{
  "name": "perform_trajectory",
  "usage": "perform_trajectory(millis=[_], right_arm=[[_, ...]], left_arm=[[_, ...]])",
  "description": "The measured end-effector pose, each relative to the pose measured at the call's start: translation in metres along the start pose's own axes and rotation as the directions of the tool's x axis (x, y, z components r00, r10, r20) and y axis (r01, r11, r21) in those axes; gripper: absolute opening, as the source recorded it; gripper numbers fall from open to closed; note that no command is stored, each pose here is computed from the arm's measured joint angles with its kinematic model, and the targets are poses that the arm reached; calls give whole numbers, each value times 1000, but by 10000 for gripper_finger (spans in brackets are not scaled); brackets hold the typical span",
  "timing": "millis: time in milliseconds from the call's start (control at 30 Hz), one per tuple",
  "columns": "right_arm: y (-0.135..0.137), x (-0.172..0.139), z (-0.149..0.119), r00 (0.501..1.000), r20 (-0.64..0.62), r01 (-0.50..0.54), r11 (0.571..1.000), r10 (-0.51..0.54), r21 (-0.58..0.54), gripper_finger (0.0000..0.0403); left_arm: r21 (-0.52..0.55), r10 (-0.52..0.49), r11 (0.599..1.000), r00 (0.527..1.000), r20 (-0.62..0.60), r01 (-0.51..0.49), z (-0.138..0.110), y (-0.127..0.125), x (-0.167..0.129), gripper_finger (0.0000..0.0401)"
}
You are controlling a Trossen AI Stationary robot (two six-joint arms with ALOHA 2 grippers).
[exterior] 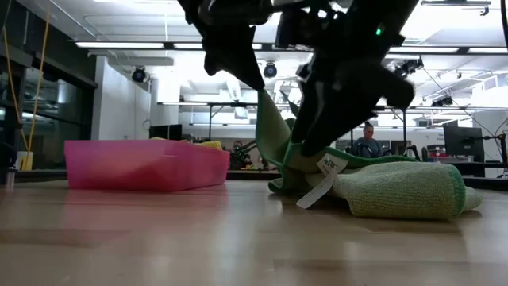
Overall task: Fold microfiber towels
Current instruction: Fold the green microfiber cloth
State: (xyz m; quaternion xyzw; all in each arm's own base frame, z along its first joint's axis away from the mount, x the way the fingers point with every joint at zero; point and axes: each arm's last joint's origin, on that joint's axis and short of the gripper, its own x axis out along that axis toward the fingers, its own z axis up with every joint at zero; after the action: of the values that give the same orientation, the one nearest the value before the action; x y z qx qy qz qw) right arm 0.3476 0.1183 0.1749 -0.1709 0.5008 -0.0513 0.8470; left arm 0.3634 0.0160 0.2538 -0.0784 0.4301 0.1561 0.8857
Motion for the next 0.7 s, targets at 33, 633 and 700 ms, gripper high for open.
perform_trajectory(millis=[33, 633, 700], right_arm=[[1, 3, 0, 1000, -5, 12, 1000, -12, 0, 225], [-3, 7, 0, 1000, -9, 17, 986, -16, 166, 12], [-6, 2, 0, 1000, -1, 24, 981, -24, 193, 14]], left_arm=[[0, 0, 1000, 1000, 0, 0, 0, 0, 0, 0], [-22, 10, 1000, 1000, -6, -10, 2, 9, 2, 0], [-20, 10, 1000, 1000, -9, -10, 1, 9, 0, 0]])
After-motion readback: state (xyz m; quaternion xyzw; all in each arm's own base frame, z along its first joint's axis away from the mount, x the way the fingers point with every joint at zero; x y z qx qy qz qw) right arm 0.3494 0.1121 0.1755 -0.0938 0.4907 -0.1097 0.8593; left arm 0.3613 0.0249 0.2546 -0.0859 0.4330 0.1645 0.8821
